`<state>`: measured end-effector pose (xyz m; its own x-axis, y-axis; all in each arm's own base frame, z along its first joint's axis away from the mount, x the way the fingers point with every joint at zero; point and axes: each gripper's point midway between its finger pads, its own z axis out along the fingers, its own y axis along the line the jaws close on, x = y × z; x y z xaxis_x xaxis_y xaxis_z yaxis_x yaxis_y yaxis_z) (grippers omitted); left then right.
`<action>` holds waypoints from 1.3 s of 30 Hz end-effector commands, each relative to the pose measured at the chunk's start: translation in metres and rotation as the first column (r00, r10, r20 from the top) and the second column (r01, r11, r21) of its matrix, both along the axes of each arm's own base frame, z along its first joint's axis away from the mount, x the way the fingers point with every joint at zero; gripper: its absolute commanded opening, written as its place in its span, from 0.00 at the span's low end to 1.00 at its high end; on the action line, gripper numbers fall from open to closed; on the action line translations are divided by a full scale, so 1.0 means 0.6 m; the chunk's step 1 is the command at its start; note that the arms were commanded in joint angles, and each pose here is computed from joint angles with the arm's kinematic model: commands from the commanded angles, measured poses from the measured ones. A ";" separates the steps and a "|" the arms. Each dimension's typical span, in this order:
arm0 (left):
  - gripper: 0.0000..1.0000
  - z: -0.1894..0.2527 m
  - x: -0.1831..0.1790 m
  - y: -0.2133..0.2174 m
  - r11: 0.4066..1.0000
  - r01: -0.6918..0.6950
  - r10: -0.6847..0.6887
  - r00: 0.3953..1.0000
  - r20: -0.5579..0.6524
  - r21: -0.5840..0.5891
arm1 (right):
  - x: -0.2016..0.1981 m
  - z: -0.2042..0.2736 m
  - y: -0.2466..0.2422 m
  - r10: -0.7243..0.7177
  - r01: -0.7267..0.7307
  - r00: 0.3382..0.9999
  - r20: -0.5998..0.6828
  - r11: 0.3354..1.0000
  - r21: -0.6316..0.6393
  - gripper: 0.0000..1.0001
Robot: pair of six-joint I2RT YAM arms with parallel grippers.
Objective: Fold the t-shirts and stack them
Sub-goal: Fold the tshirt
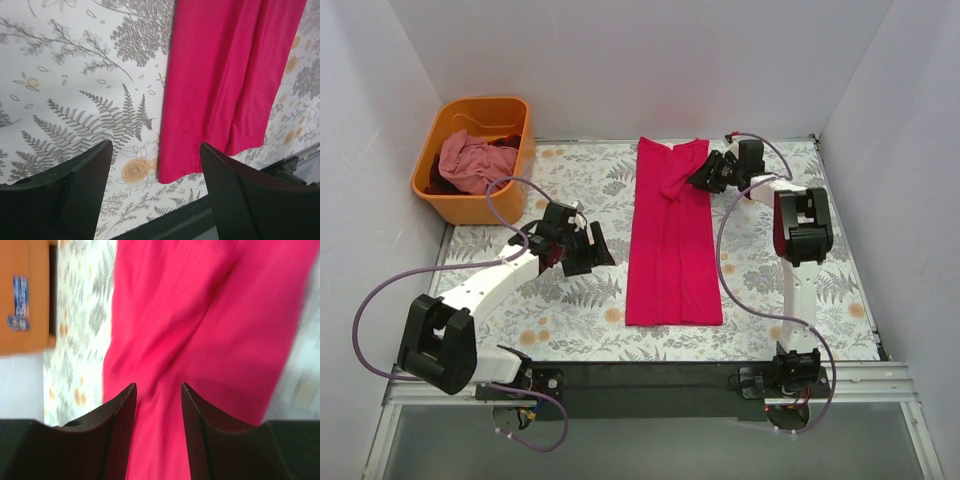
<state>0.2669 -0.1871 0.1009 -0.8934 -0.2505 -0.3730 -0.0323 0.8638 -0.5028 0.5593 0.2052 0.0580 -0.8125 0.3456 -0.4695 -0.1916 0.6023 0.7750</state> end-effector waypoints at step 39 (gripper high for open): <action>0.24 -0.129 -0.159 -0.124 0.992 0.096 -0.062 0.941 -0.333 0.086 | -0.366 -0.022 0.147 0.257 -0.267 0.961 -0.106 0.745 -0.612 0.25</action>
<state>0.1765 -0.2656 0.0241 -0.9893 -0.1213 -0.0809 -0.0804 0.9169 -0.3910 0.3267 0.3084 0.0479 -0.8335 -0.2622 -0.4863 -0.4250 0.8667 0.2611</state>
